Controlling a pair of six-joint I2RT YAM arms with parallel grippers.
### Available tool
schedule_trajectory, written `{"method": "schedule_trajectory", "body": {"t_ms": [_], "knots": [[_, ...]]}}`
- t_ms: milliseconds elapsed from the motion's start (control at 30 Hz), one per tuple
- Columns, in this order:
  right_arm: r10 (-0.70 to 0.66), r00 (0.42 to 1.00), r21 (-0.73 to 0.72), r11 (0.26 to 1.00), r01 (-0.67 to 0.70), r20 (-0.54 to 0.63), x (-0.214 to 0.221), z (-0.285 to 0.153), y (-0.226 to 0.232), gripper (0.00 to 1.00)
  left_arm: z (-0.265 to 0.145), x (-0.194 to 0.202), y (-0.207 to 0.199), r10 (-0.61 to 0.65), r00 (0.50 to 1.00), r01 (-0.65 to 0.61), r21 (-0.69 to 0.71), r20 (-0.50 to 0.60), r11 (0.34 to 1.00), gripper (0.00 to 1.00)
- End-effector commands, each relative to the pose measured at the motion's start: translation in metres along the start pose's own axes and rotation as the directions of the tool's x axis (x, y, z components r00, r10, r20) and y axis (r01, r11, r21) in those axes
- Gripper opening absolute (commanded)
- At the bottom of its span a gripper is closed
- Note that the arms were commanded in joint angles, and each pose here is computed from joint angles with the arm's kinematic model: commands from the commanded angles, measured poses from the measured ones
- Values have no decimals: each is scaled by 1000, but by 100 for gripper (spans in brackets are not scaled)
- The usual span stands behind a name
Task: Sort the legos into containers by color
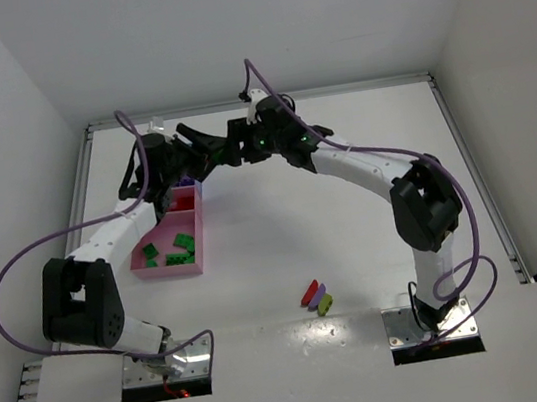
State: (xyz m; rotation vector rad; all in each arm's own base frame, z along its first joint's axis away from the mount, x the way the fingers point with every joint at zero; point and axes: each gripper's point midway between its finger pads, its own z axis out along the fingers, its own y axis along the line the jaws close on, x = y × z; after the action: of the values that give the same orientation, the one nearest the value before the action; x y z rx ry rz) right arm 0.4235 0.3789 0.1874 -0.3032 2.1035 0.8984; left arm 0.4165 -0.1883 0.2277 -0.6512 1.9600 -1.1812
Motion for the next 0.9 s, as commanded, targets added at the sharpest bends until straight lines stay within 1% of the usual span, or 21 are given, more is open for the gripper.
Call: {"method": "schedule_trajectory", "body": {"t_ms": [0,67,100,233,400,467,500,533,567,633,767,800,867], "knots": [[-22,984,-20,999,26,176,-61,-2,12,62,-11,22,-14,-2,996,8,75,-88,997,0],[-33,980,-16,999,37,195,-69,-1,14,62,-11,23,-13,-21,996,28,81,-86,996,0],[-31,979,-9,999,33,200,-71,1,8,61,-10,26,-7,-27,995,33,69,-92,997,0],[-35,973,-21,999,41,226,-83,-2,15,58,-11,27,-13,-43,994,53,95,-102,994,0],[-56,969,-33,997,66,240,-87,0,18,55,-10,31,-10,-63,991,76,105,-119,992,0],[-65,969,-31,997,75,240,-87,0,17,52,-10,32,-9,-72,990,85,104,-120,991,0],[-65,969,-31,997,75,240,-87,0,17,52,-10,32,-9,-72,990,85,104,-120,991,0],[-65,969,-31,997,75,240,-87,0,17,50,-10,32,-9,-72,990,85,104,-120,991,0],[-74,968,-29,996,83,241,-87,0,17,46,-10,32,-9,-72,990,85,104,-120,991,0],[-85,967,-26,995,94,241,-87,0,16,44,-10,34,-5,-76,989,88,96,-124,992,0],[-108,960,-27,993,119,257,-93,-2,19,32,-11,37,0,-80,989,92,86,-127,992,0],[-122,958,-23,991,132,258,-93,-2,18,25,-11,36,-2,-76,989,88,94,-124,992,0],[-134,957,-20,989,144,258,-93,-2,18,18,-11,36,-2,-76,989,88,94,-124,992,0]]}}
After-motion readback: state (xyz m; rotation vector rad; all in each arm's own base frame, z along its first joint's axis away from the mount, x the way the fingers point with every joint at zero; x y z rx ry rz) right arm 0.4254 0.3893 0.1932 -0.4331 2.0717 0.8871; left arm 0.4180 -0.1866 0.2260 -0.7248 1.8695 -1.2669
